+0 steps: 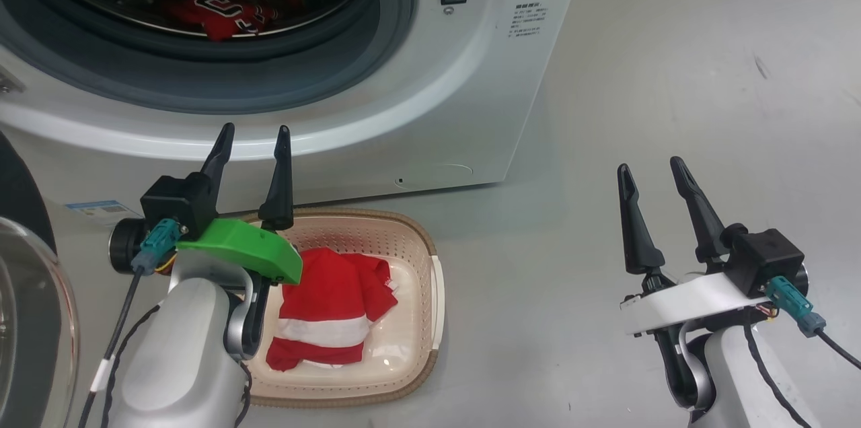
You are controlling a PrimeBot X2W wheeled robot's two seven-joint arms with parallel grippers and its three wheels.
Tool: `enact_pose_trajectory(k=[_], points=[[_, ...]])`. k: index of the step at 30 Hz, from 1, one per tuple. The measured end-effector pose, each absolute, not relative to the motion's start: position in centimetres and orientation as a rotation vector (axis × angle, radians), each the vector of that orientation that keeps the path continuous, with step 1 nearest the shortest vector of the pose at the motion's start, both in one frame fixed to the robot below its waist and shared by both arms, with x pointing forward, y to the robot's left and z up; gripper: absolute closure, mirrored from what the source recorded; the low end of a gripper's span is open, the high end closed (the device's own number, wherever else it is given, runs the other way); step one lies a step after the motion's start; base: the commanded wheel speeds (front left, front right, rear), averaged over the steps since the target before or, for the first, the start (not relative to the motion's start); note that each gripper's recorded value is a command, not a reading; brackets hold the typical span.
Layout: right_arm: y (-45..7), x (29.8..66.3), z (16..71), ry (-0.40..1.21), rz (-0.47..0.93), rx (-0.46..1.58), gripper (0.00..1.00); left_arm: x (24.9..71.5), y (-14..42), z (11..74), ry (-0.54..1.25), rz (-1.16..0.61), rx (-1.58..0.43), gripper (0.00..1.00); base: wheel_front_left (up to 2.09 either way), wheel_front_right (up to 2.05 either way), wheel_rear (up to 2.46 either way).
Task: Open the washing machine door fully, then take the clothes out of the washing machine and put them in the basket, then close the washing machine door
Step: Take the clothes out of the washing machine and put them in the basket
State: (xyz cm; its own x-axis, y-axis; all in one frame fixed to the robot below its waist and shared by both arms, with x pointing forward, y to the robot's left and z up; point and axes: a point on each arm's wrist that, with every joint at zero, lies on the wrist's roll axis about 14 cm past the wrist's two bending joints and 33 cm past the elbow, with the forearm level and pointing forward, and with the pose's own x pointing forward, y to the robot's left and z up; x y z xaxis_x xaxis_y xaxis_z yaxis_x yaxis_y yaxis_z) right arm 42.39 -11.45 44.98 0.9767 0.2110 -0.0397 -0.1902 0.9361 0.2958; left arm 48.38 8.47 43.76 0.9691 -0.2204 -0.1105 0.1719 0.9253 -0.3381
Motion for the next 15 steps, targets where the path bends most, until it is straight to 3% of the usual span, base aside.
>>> enact_pose_trajectory(k=[15], points=[[-10.8, 39.7, 46.8, 0.042, 0.226, 0.286, 0.00, 44.4, 9.7, 49.4, -0.010, -0.189, -0.285, 0.00, 0.00, 0.00, 0.00]])
